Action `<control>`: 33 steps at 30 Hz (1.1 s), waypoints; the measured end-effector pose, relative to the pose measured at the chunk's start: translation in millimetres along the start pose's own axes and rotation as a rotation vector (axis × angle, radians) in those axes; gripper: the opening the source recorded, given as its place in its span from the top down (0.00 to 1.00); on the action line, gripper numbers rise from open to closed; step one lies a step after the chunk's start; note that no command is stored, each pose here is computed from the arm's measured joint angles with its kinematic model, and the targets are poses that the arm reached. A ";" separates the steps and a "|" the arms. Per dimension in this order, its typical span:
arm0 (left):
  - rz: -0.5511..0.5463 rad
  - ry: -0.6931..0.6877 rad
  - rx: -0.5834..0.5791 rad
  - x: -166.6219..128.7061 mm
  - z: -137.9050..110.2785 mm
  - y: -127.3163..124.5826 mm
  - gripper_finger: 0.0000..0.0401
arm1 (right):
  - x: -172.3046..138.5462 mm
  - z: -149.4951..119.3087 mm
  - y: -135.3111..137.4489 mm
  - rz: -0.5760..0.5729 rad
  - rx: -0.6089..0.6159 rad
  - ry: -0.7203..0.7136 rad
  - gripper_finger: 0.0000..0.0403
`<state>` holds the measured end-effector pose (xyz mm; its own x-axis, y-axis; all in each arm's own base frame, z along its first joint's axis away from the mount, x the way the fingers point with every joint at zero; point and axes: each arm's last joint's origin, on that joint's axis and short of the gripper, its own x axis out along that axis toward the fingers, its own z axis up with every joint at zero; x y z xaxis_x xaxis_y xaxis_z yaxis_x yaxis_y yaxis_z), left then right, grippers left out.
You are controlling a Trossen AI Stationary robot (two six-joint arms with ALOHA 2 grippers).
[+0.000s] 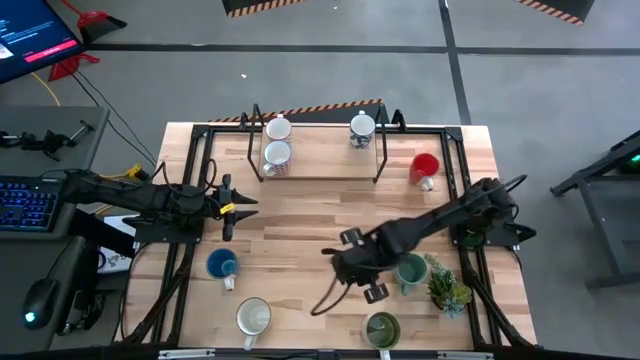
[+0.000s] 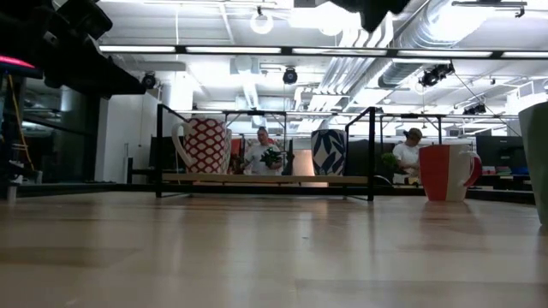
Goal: Place coffee mugs
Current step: Put the light green mug on the shelf
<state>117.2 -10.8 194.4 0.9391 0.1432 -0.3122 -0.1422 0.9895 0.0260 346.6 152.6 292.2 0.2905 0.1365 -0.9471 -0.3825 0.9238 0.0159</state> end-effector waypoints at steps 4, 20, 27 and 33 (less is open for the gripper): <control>0.000 -0.007 -0.005 -0.1 0.6 0.0 0.70 | -4.6 -20.3 9.9 -0.008 0.070 -0.099 0.76; -0.001 -0.013 -0.012 -0.1 1.3 -0.1 0.70 | -10.4 -143.7 33.6 -0.076 0.357 -0.107 0.76; -0.002 -0.012 -0.056 -0.1 1.2 -0.1 0.70 | -2.7 -180.8 31.1 -0.109 0.420 -0.100 0.76; -0.001 -0.011 -0.058 -0.1 1.1 -0.1 0.70 | 2.0 -192.2 28.8 -0.110 0.421 -0.097 0.76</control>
<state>117.4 -10.8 195.4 0.9427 0.1423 -0.3019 -0.1583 0.9870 -0.0292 167.5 110.7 229.2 0.3981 0.0441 -0.9163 0.0399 0.9971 0.0653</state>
